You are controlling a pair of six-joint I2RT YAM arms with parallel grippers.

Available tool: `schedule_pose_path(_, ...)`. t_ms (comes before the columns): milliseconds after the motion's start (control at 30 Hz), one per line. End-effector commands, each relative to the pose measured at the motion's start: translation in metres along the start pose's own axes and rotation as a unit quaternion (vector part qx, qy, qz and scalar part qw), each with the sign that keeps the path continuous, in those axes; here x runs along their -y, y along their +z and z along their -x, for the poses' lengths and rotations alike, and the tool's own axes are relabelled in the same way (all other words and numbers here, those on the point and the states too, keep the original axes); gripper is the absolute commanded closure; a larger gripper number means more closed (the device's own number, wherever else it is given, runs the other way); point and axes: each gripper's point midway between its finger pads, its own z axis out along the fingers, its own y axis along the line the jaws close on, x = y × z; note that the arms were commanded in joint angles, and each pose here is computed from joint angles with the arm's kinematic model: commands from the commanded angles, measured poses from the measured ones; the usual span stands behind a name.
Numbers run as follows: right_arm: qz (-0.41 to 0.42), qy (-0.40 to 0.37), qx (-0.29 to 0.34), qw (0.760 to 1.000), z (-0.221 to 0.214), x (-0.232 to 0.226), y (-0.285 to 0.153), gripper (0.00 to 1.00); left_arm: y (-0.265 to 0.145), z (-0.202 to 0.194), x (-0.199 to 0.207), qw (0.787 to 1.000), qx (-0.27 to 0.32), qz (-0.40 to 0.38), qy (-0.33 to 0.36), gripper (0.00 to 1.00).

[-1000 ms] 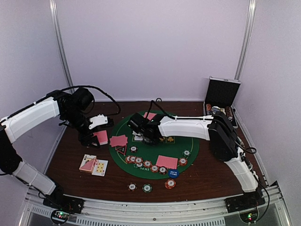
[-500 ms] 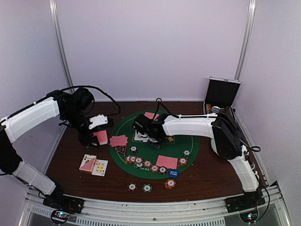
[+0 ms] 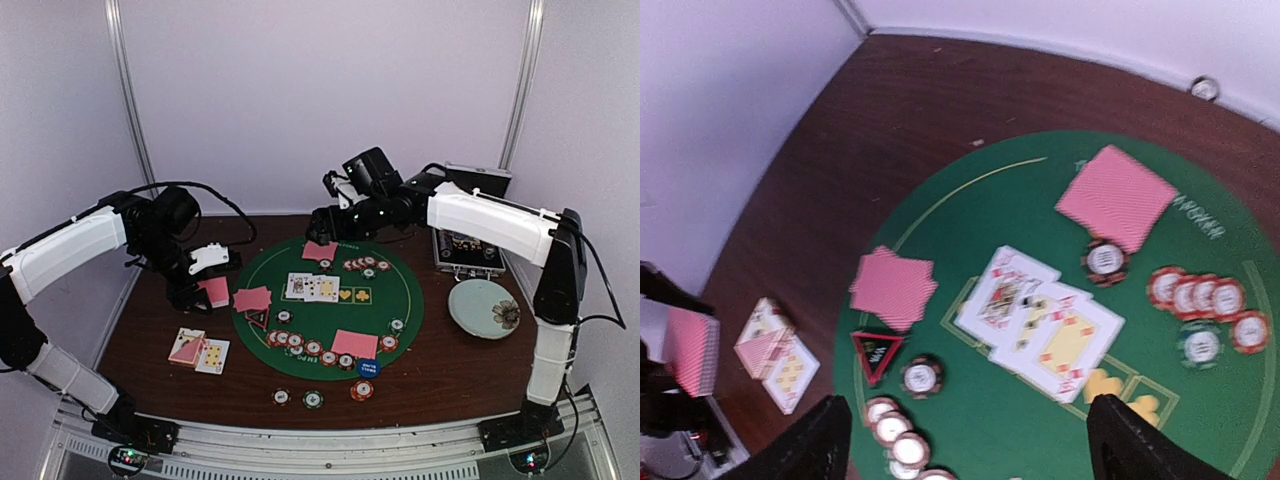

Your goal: Distribute texas hold em gaming equipment

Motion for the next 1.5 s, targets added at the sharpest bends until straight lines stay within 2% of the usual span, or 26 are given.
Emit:
schedule_pose_path(0, 0.216, 0.139, -0.085, 0.963, -0.046, -0.084, 0.027, 0.12, -0.012, 0.017, -0.003, 0.999, 0.036, 0.008, 0.005, 1.00)
schedule_pose_path(100, 0.274, 0.177, -0.088, 0.941, -0.051, -0.114, 0.030, 0.05, -0.012, 0.020, -0.004, 0.999, 0.040, 0.005, -0.002, 1.00)
schedule_pose_path(267, 0.344, 0.225, -0.110, 0.905, -0.059, -0.150, 0.038, 0.04, -0.013, 0.024, -0.003, 0.999, 0.049, -0.003, -0.009, 1.00)
schedule_pose_path(833, 0.420, 0.243, -0.143, 0.863, -0.067, -0.204, 0.048, 0.02, -0.010, 0.027, -0.003, 0.998, 0.054, -0.009, -0.012, 1.00)
schedule_pose_path(1333, 0.454, 0.270, -0.163, 0.833, -0.065, -0.233, 0.074, 0.06, -0.012, 0.028, 0.000, 0.998, 0.060, -0.011, -0.010, 1.00)
schedule_pose_path(1467, 0.448, 0.298, -0.177, 0.824, -0.070, -0.230, 0.087, 0.11, -0.014, 0.028, 0.001, 0.998, 0.062, -0.009, -0.008, 1.00)
